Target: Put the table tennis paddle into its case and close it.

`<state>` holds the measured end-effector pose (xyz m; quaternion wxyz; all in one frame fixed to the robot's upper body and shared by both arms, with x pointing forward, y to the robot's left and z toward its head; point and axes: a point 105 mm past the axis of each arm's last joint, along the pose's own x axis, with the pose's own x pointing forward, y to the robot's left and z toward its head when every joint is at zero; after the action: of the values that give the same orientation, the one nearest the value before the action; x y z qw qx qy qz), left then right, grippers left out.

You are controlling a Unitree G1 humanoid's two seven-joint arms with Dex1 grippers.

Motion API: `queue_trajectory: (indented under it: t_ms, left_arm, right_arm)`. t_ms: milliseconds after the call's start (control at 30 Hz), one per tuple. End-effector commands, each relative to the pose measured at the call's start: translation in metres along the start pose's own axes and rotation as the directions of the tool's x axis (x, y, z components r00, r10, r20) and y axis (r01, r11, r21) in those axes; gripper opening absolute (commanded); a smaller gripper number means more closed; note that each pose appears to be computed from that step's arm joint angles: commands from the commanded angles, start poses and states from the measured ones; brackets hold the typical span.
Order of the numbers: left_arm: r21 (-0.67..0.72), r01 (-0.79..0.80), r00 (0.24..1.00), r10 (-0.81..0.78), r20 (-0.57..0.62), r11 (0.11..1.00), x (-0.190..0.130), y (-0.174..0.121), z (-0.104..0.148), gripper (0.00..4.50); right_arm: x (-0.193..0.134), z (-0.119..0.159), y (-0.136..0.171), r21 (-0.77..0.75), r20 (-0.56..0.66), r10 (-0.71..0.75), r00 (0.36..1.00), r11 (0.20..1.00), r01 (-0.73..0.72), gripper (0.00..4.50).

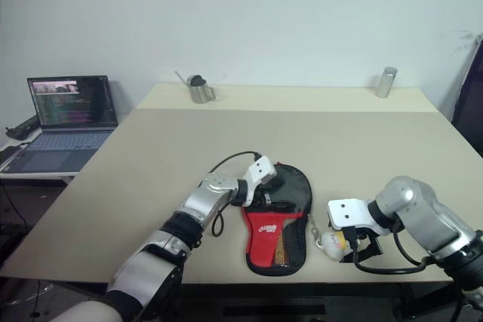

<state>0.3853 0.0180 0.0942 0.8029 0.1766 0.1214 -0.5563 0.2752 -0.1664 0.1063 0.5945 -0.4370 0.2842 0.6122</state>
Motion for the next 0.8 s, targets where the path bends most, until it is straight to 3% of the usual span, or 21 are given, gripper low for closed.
queue_trajectory:
  t_ms: [33, 267, 400, 800]
  left_arm:
    - [-0.04, -0.003, 1.0, 0.002, -0.02, 0.999, 0.001, -0.002, -0.009, 4.5]
    - [-0.067, -0.052, 0.998, 0.05, -0.029, 0.996, 0.001, 0.005, -0.01, 4.5]
    - [-0.09, -0.128, 0.991, 0.123, -0.058, 0.988, 0.002, 0.017, -0.014, 4.5]
    - [-0.091, -0.155, 0.985, 0.147, -0.096, 0.984, 0.001, 0.021, -0.02, 4.5]
  right_arm:
    - [-0.004, 0.004, -0.001, -0.035, -0.005, 0.006, 1.0, 0.999, -0.006, 3.58]
    - [-0.015, 0.014, 0.022, -0.082, 0.023, 0.101, 0.995, 0.992, -0.099, 1.08]
    - [-0.018, 0.024, 0.042, -0.117, 0.044, 0.167, 0.985, 0.98, -0.161, 0.17]
    - [0.001, 0.033, 0.105, -0.197, 0.063, 0.413, 0.909, 0.898, -0.394, 0.1]
